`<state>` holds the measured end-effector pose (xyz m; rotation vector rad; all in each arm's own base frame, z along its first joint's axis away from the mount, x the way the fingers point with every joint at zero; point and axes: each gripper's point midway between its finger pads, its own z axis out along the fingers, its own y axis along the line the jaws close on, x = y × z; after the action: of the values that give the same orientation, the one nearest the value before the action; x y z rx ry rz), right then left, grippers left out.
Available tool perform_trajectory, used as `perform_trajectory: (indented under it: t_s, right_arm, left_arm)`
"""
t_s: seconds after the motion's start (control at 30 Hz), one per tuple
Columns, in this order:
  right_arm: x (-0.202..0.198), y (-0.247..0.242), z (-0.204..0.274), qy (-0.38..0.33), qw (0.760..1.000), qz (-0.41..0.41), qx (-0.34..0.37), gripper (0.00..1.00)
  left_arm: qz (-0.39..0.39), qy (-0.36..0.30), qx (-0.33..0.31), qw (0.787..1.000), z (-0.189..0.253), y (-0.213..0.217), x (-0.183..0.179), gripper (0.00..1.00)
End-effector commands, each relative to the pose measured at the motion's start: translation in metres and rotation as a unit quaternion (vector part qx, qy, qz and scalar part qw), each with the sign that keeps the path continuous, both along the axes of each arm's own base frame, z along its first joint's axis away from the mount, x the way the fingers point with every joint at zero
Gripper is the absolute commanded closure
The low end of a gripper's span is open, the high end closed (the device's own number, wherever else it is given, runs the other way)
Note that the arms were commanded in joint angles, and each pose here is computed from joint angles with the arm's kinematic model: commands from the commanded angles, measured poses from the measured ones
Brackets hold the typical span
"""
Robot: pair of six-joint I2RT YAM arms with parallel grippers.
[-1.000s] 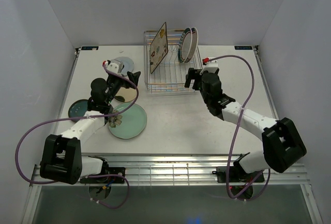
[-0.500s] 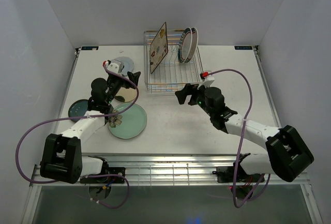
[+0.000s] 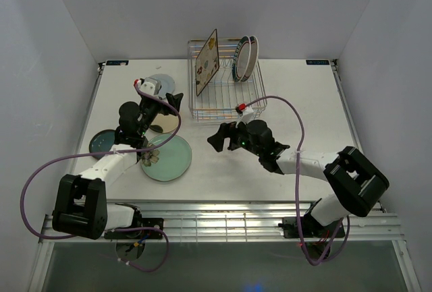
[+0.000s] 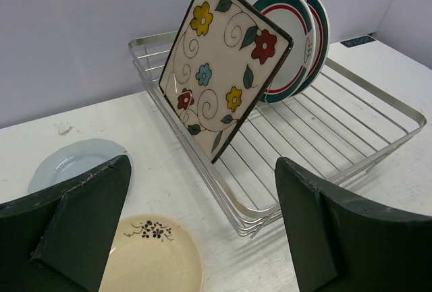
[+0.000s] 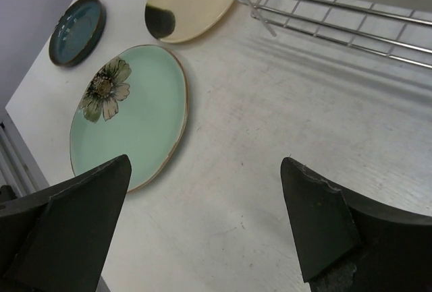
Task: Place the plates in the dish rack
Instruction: Pick up the plate at the center of the board.
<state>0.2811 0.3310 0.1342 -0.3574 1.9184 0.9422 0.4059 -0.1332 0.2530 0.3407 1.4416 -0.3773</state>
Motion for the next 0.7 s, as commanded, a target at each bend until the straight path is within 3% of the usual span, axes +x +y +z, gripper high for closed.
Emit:
perform_trajectory:
  t_s: [0.0, 0.67]
  right_arm:
    - [-0.001, 0.028, 0.029, -0.019, 0.998, 0.030, 0.048, 0.03]
    - [-0.029, 0.081, -0.022, 0.099, 0.986, 0.076, 0.109, 0.01]
  left_arm:
    - [0.000, -0.014, -0.005, 1.000, 0.010, -0.001, -0.001, 0.02]
    - [0.002, -0.018, -0.008, 1.000, 0.014, 0.000, -0.003, 0.02]
